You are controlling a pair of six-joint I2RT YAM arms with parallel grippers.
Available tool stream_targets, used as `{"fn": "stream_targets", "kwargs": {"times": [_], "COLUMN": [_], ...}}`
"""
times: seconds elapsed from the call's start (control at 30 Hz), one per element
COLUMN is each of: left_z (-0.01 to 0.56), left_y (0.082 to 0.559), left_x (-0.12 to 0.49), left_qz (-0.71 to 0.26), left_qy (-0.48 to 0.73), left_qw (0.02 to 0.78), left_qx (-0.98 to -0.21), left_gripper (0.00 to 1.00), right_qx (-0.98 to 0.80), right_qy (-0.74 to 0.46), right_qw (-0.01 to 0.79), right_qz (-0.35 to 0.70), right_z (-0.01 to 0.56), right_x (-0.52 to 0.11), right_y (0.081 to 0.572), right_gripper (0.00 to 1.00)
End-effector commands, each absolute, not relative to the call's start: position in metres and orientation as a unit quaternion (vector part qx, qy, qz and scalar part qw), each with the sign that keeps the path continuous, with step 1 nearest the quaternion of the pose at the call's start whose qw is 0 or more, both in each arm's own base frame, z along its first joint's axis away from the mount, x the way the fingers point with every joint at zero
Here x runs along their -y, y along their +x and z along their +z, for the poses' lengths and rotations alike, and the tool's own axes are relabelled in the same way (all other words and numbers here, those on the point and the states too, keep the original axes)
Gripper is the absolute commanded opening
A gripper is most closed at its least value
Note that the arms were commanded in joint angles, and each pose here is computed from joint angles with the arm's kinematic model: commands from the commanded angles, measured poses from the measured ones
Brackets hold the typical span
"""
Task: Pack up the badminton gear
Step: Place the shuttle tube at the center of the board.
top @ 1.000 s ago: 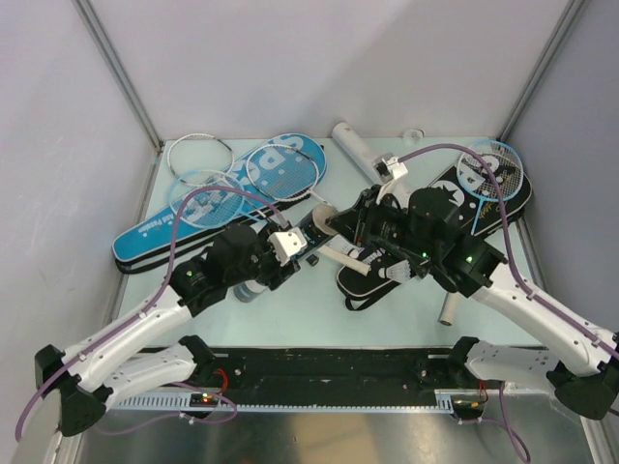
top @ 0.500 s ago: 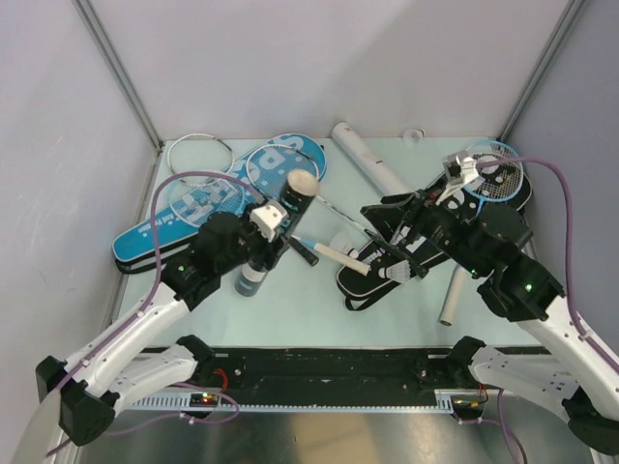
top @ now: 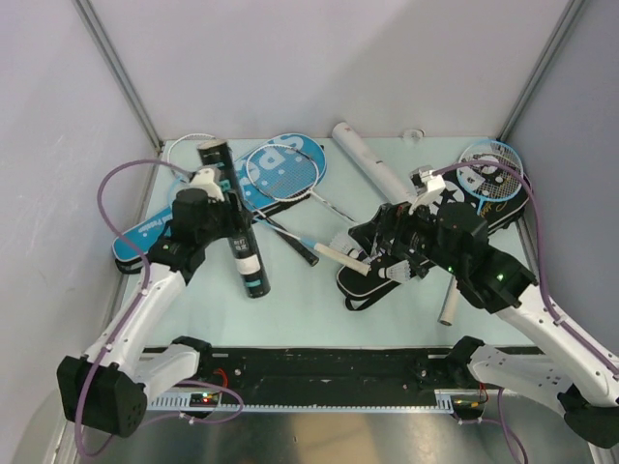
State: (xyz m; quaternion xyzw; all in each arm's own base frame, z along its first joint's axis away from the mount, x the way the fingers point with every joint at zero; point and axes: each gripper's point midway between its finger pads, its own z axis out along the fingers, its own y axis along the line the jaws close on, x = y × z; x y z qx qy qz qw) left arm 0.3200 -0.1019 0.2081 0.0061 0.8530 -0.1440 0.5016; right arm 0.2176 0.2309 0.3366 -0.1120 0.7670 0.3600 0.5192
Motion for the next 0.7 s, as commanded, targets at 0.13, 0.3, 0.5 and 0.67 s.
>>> {"fn": "stream_targets", "kwargs": {"times": [0.13,0.3,0.5,0.67], "left_z": [0.202,0.174,0.128,0.096], "left_y": [0.321,0.307,0.284,0.27], "left_x": [0.056,0.045,0.034,0.026], "left_qz": [-0.219,-0.242,-0.265,-0.254], "left_qy": [-0.365,-0.47,-0.586,-0.636], "left_qw": [0.498,0.474,0.43,0.403], "left_qx": [-0.755,-0.704,-0.634,-0.607], "left_gripper": [0.45,0.44,0.46,0.5], "right_qx": [-0.776,-0.78,-0.785,-0.786], "right_qy": [-0.113,-0.112,-0.108,-0.108], "right_qw": [0.494,0.489,0.482,0.478], "right_qz": [0.377,0.375,0.373,0.377], "right_z": [0.325,0.32,0.316,0.314], "right_x": [-0.236,-0.236,-0.237,-0.24], "right_y": [0.211,0.211,0.212,0.212], "right_gripper": [0.99,0.99,0.99,1.0]}}
